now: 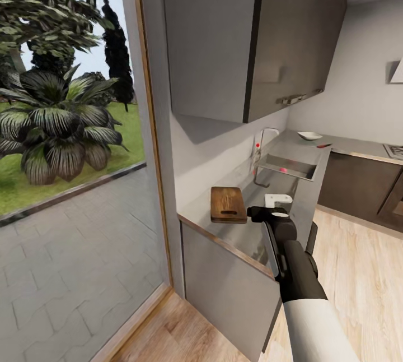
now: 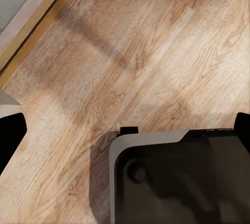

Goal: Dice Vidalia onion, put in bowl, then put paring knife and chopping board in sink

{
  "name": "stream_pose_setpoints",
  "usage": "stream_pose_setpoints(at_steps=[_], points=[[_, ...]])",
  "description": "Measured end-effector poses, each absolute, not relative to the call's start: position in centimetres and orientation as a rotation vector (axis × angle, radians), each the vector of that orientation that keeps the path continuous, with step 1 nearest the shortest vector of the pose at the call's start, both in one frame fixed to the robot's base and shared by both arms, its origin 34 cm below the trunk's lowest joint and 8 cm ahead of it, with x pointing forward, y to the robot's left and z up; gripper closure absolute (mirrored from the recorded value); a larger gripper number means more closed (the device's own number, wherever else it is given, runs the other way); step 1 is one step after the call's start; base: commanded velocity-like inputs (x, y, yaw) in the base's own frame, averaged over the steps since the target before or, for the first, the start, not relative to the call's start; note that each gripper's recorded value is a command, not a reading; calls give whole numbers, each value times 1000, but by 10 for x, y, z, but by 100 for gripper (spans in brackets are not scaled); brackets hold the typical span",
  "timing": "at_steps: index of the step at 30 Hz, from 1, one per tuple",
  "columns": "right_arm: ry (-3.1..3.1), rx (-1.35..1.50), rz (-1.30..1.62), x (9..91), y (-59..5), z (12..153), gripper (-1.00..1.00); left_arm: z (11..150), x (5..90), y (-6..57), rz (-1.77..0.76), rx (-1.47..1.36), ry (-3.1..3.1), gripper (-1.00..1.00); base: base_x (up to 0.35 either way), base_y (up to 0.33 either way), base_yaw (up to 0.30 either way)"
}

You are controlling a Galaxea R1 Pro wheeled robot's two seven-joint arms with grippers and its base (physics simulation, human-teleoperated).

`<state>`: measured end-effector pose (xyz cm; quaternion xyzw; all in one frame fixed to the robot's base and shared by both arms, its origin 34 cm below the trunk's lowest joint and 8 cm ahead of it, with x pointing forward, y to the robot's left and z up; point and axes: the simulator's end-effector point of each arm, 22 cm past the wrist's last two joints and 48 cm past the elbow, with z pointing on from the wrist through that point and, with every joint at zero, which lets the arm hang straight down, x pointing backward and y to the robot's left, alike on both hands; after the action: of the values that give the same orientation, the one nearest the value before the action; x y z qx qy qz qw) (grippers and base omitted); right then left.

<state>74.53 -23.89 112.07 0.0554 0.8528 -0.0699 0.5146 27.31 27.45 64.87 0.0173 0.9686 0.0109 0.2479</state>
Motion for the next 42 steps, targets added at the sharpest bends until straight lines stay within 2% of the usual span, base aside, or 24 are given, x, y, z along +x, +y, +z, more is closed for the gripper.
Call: stream_pose_setpoints(at_steps=[9, 20, 28, 42], points=[[2050, 133, -170, 745, -239, 1121, -100, 649, 273, 275, 30, 47, 2640, -100, 139, 65, 0], [2053, 132, -170, 745, -239, 1120, -100, 649, 273, 275, 30, 47, 2641, -100, 11, 3, -21], [2064, 128, -170, 744, -237, 1116, -100, 649, 274, 275, 30, 47, 2638, -100, 42, 76, -197], [2065, 100, -170, 744, -229, 1117, -100, 650, 276, 274, 29, 48, 2632, -100, 39, 266, -218]])
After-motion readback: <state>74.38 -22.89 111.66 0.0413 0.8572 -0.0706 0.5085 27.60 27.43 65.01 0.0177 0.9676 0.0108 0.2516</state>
